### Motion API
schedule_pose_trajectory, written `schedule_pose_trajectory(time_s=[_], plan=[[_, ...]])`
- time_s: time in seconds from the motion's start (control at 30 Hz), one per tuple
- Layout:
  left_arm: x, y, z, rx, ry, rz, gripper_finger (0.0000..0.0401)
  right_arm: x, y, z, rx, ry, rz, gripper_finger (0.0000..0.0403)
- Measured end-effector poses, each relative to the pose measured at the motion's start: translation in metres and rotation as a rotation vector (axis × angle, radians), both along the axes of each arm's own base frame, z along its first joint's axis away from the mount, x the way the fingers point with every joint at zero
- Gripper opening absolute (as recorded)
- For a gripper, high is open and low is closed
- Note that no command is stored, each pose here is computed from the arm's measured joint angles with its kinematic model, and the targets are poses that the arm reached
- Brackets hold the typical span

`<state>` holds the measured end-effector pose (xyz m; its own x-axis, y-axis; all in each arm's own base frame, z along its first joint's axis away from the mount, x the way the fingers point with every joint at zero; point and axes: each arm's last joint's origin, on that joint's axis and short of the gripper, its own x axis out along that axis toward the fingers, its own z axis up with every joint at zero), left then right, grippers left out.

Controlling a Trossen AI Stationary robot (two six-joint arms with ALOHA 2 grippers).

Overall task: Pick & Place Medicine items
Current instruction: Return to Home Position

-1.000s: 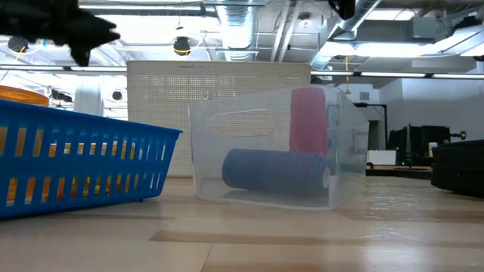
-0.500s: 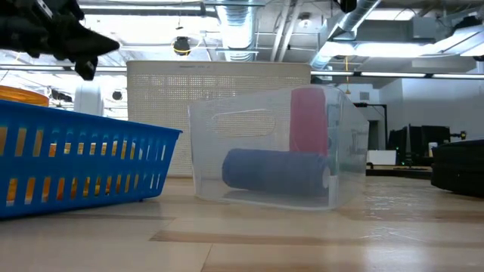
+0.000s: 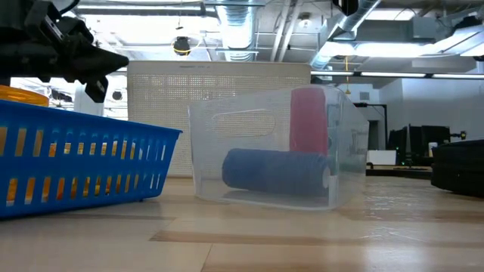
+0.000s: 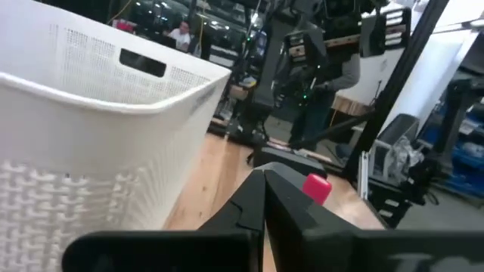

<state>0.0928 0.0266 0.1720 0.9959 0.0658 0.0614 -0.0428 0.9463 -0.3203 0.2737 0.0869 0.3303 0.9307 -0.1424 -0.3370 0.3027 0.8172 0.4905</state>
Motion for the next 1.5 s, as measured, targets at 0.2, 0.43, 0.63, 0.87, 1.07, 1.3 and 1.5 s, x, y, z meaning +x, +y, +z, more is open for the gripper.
schedule_pose_trajectory(time_s=[0.2,0.43,0.63,0.87,1.07,1.3,1.5], plan=[[0.003,-0.010,-0.002,0.027,0.017,-0.008,0.0000,0.000,0.000,0.000,0.025,-0.005,-0.009,0.0213],[0.004,-0.019,-0.004,0.084,0.048,0.005,0.0000,0.000,-0.001,0.000,0.036,-0.007,-0.016,0.0213],[0.005,-0.021,-0.005,0.132,0.057,0.007,0.0000,0.000,-0.001,0.000,0.037,-0.008,-0.016,0.0213],[0.006,-0.021,-0.007,0.131,0.078,0.005,0.0000,0.001,-0.004,0.000,0.004,-0.003,-0.017,0.0213],[0.010,-0.020,-0.010,0.128,0.124,0.000,0.0000,0.009,-0.025,0.001,-0.062,0.010,0.043,0.0213],[0.014,-0.020,-0.011,0.127,0.140,-0.003,0.0000,0.019,-0.060,0.012,-0.147,-0.087,0.176,0.0213],[0.016,-0.020,-0.013,0.119,0.165,0.002,0.0000,0.018,-0.080,0.007,-0.186,-0.035,0.312,0.0213]])
